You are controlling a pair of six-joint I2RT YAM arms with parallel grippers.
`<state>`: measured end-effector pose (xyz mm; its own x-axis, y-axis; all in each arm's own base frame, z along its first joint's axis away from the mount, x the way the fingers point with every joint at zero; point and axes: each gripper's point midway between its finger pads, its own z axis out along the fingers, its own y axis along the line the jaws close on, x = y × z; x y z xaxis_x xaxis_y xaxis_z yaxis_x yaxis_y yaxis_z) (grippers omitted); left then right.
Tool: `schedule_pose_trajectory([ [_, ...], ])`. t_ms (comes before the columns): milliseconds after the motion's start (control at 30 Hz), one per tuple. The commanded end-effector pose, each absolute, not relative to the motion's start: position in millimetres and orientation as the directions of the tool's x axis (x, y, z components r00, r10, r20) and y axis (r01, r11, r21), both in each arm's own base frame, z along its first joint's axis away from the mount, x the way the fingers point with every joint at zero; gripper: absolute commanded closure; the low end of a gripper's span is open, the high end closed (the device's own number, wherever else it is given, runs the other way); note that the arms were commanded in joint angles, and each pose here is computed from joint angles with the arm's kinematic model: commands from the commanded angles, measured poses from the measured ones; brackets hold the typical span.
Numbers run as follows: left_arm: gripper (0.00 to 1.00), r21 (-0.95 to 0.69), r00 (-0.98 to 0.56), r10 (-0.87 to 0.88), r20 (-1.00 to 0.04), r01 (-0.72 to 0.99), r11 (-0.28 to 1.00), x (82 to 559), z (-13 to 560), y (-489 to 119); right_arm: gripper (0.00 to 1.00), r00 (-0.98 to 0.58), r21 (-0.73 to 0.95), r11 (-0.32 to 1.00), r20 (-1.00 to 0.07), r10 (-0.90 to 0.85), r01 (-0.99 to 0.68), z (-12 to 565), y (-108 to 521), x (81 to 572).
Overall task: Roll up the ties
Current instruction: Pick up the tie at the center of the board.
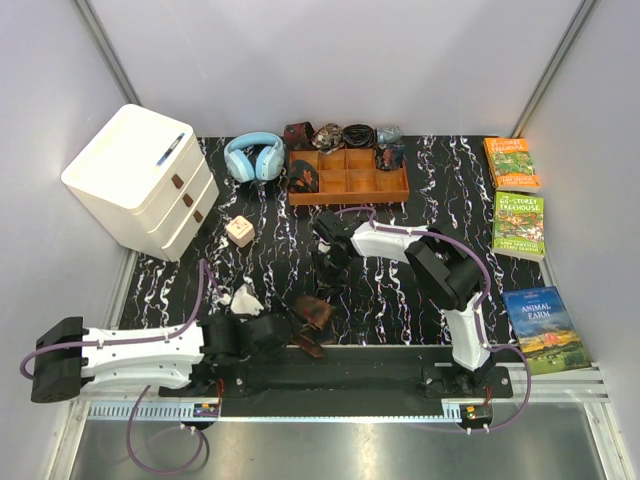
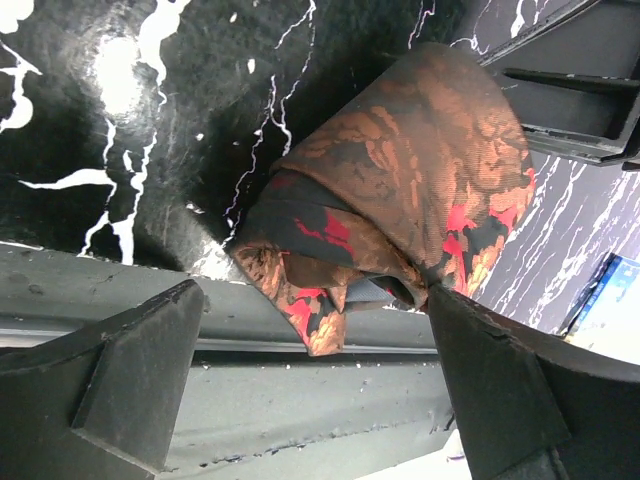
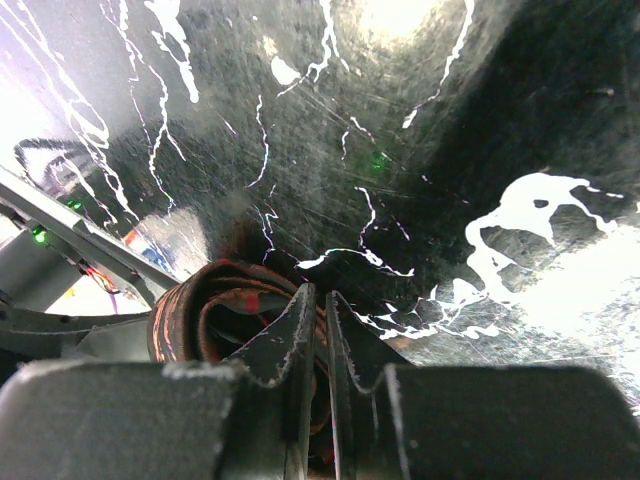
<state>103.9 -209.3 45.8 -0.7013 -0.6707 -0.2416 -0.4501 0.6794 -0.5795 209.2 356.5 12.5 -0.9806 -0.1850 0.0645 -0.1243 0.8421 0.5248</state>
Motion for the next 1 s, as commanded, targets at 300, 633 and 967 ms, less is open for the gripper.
schedule_pose_trajectory([
  [300, 0.02, -0.683, -0.655, -0.714, -0.247, -0.405, 0.608, 122.6, 72.5, -221.9, 0.85, -0.981, 0.512, 0.847, 0.037, -0.192, -0.146, 15.0, 353.0, 207.8],
  [633, 0.01, -0.673, -0.664, -0.711, -0.230, -0.419, 0.609, 119.5, 67.3, -223.8, 0.85, -0.980, 0.508, 0.849, 0.042, -0.196, -0.147, 12.8, 352.1, 205.2],
  [967, 0.01, -0.624, -0.664, -0.702, -0.258, -0.440, 0.645, 121.2, 63.1, -225.9, 0.85, -0.980, 0.510, 0.847, 0.039, -0.196, -0.149, 14.4, 352.0, 205.1],
])
